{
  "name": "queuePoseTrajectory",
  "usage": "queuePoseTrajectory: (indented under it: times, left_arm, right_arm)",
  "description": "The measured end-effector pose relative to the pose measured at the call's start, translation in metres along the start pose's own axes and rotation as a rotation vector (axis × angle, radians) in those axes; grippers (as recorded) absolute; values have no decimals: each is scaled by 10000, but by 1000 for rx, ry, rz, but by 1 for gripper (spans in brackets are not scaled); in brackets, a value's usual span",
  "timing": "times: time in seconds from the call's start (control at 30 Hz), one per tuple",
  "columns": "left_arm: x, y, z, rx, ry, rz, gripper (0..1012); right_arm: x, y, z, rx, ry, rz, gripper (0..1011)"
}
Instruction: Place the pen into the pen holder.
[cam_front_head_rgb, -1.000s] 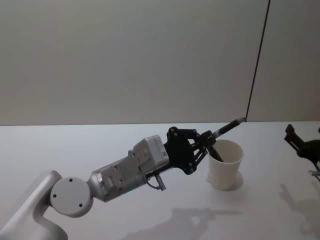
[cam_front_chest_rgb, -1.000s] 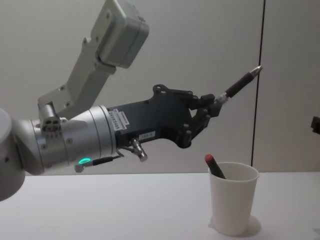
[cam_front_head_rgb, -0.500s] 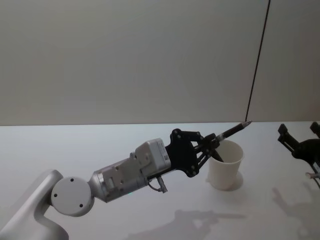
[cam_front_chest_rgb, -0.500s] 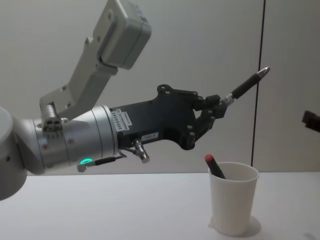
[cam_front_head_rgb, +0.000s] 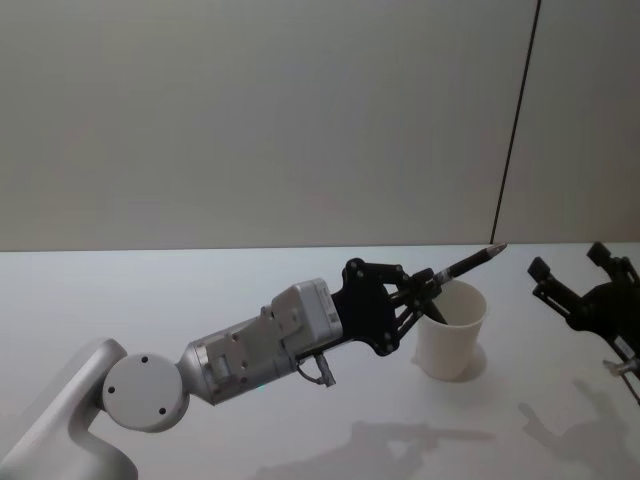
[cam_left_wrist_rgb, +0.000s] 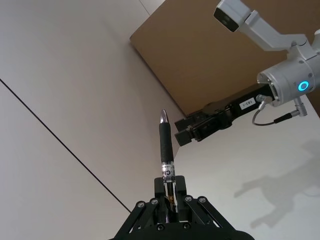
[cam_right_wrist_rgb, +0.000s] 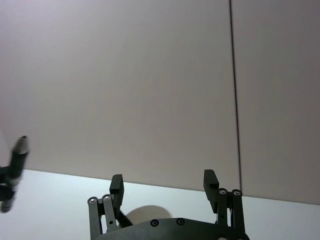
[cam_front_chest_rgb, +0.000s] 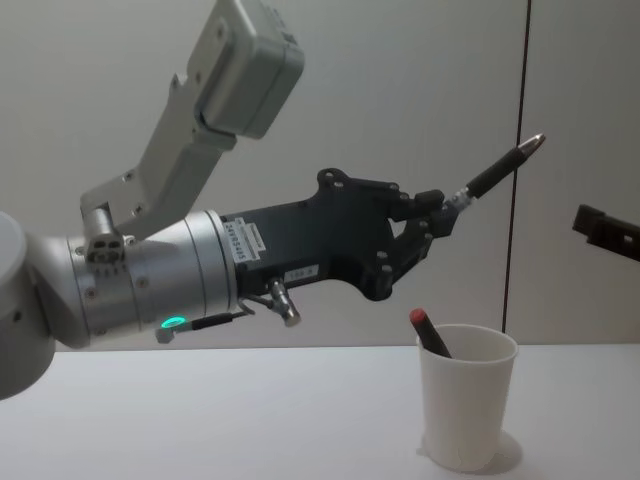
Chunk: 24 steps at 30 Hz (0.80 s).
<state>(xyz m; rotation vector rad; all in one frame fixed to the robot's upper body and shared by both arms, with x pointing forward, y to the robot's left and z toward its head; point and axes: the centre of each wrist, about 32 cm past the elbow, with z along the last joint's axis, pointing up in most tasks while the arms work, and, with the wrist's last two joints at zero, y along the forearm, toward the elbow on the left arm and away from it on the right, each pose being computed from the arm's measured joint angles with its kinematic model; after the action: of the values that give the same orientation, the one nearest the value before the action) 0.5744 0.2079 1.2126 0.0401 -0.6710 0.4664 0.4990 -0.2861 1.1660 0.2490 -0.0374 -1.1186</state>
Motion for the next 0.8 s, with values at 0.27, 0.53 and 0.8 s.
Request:
queuePoseTrajectory:
  times: [0.27,0.53,0.8]
  left_arm:
    - [0,0,0,-1,-1,-2,127]
    - [0,0,0,-1,-1,-2,127]
    - [0,0,0,-1,-1,-3,127]
  right_arm:
    - [21,-68,32,18,31,128,1001]
    - [52,-113,47,31,73,245,1001]
    - [82,-134,46,46,129,358,1001]
